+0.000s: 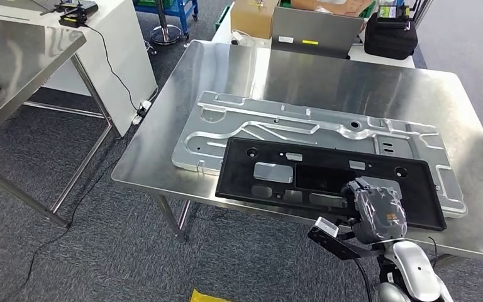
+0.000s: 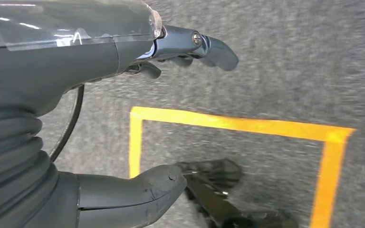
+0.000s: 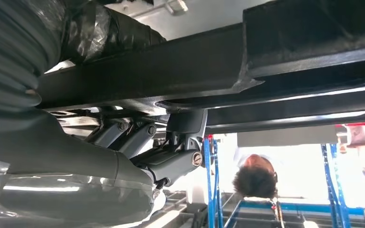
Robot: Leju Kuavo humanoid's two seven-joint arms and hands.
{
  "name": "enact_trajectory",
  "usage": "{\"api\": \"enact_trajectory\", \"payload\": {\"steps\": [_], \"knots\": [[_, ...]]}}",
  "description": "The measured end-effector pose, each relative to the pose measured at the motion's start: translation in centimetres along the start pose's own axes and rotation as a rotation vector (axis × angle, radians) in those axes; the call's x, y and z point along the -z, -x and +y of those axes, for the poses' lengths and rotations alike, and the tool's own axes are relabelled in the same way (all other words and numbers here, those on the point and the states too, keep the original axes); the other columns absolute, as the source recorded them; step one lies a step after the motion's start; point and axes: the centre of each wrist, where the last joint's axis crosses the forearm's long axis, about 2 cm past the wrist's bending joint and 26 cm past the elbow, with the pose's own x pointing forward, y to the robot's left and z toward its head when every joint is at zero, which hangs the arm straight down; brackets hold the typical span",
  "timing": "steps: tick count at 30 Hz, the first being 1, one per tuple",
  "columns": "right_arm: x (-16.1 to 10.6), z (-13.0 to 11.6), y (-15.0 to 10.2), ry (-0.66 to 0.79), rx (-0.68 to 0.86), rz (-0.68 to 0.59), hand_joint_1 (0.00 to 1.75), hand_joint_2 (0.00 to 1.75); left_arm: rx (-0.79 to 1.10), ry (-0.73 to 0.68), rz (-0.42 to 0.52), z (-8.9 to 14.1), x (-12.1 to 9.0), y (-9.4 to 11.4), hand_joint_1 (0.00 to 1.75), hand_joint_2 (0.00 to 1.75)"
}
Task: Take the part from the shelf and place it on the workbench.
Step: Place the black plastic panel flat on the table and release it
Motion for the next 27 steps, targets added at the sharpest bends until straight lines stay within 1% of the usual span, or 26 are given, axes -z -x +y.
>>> {"api": "enact_trajectory", "payload": {"steps": [7, 16, 19, 23, 27], "knots": [[-0.2, -0.2, 0.3, 0.002, -0.001, 0.009, 1.75, 1.75, -0.002, -0.002, -0.018, 0.0, 0.4, -0.8, 0.0, 1.75], [-1.0, 0.2, 0.8, -0.046, -0.011, 0.042, 1.75, 1.75, 0.008, -0.018, 0.003, 0.3, 0.1, -0.1, 0.0, 1.75], [-1.0, 0.2, 1.2, -0.063, -0.018, 0.056, 1.75, 1.75, 0.01, -0.017, 0.0, 0.3, 0.1, -0.3, 0.0, 1.75], [-0.5, -0.1, 2.2, -0.076, -0.032, 0.086, 0.0, 0.0, 0.011, -0.014, -0.007, 0.3, 0.3, -0.6, 0.0, 1.75], [-0.5, 0.2, 3.2, -0.115, -0.048, 0.12, 0.0, 0.0, 0.016, -0.016, 0.001, 0.3, 0.3, -0.6, 0.0, 1.75]]}}
